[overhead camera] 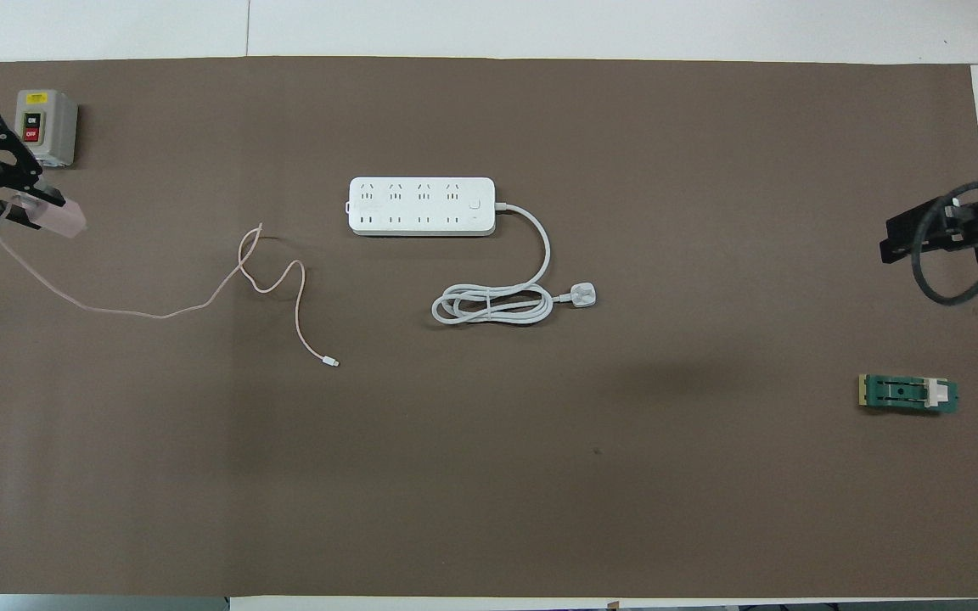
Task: Plug charger into power strip
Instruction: 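Bring the held charger to a socket on the white power strip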
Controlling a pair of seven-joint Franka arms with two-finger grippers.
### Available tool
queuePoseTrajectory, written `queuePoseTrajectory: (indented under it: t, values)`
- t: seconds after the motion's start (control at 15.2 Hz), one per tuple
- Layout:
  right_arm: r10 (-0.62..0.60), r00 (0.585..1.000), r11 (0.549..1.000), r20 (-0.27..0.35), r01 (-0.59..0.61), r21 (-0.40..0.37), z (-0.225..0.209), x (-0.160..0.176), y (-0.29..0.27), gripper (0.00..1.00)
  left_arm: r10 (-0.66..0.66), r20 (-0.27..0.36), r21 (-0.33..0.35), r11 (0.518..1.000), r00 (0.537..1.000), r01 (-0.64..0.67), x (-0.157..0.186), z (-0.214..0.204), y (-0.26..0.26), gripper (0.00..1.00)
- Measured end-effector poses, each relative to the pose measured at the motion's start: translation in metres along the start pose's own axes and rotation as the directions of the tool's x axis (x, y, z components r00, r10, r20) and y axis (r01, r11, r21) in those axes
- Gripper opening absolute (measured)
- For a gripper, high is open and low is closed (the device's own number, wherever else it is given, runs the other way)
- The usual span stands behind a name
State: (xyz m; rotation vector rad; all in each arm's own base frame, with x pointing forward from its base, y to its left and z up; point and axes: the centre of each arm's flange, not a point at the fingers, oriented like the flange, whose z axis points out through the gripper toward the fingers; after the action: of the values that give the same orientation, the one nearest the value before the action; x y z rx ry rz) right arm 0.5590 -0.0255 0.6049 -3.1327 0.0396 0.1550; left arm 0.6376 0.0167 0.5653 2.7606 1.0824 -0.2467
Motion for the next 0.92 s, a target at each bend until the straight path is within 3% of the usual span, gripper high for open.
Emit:
queuePoseTrajectory:
  t: [0.2,0.39,0.53,0.66,0.92]
  values:
    - [-0.008,1.0,1.0,-0.012,0.008,-0.025,-0.011,-0.027,0.001,1.0,-0.22,-0.048,-0.048,0.975,0.974,0.217,-0.024,0.003,0.04,0.31]
    - [-0.01,0.999,0.999,-0.037,0.009,-0.032,-0.018,-0.034,0.0,1.0,-0.414,-0.06,-0.09,0.908,0.908,0.409,-0.037,0.019,0.071,0.31]
    - [-0.011,0.998,0.999,-0.063,0.009,-0.033,-0.02,-0.031,0.0,1.0,-0.491,-0.091,-0.061,0.871,0.866,0.487,-0.045,0.044,0.091,0.31]
    - [-0.011,0.998,0.999,-0.068,0.009,-0.033,-0.02,-0.03,0.0,1.0,-0.595,-0.158,-0.055,0.802,0.788,0.595,-0.054,0.078,0.116,0.31]
    - [-0.011,0.998,0.999,-0.068,0.009,-0.033,-0.02,-0.03,0.001,1.0,-0.693,-0.173,-0.035,0.714,0.699,0.699,-0.092,0.144,0.16,0.31]
